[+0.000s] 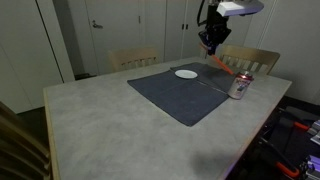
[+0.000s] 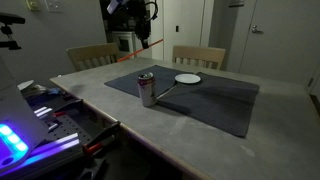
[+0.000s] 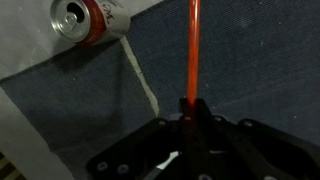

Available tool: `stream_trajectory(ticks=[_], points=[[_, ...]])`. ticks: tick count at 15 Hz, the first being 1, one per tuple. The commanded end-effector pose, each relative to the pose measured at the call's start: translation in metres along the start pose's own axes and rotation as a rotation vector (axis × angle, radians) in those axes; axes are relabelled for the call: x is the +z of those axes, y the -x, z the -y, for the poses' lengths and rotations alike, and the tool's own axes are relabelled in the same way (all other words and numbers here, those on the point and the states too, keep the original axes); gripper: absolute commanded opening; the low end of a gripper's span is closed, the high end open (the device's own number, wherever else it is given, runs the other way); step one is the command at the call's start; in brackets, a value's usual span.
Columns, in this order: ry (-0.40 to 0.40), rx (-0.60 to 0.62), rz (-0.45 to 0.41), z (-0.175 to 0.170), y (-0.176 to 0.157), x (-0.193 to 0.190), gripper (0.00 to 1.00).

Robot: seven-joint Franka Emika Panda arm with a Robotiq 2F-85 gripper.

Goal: Pick the straw and put it in the soda can

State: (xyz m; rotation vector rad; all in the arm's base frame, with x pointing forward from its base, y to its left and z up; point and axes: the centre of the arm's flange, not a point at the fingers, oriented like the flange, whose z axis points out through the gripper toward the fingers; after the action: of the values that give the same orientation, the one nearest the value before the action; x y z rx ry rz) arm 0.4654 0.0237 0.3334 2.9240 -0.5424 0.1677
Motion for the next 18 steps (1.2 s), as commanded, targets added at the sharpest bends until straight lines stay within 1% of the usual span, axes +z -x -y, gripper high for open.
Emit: stream_trajectory(ticks=[1, 5, 8, 12, 15, 18], points=[[0.025, 0.069, -0.075, -0.025, 0.023, -0.012, 0.02], [0.073, 0.130, -0.150, -0.048, 0.031, -0.021, 0.02], [0.111, 0.163, -0.191, -0.060, 0.031, -0.026, 0.02], [0.180, 0.231, -0.310, -0.071, 0.029, -0.030, 0.02], [0.213, 0.280, -0.349, -0.076, 0.025, -0.028, 0.02], [0.249, 0.330, -0.370, -0.080, 0.024, -0.023, 0.02]])
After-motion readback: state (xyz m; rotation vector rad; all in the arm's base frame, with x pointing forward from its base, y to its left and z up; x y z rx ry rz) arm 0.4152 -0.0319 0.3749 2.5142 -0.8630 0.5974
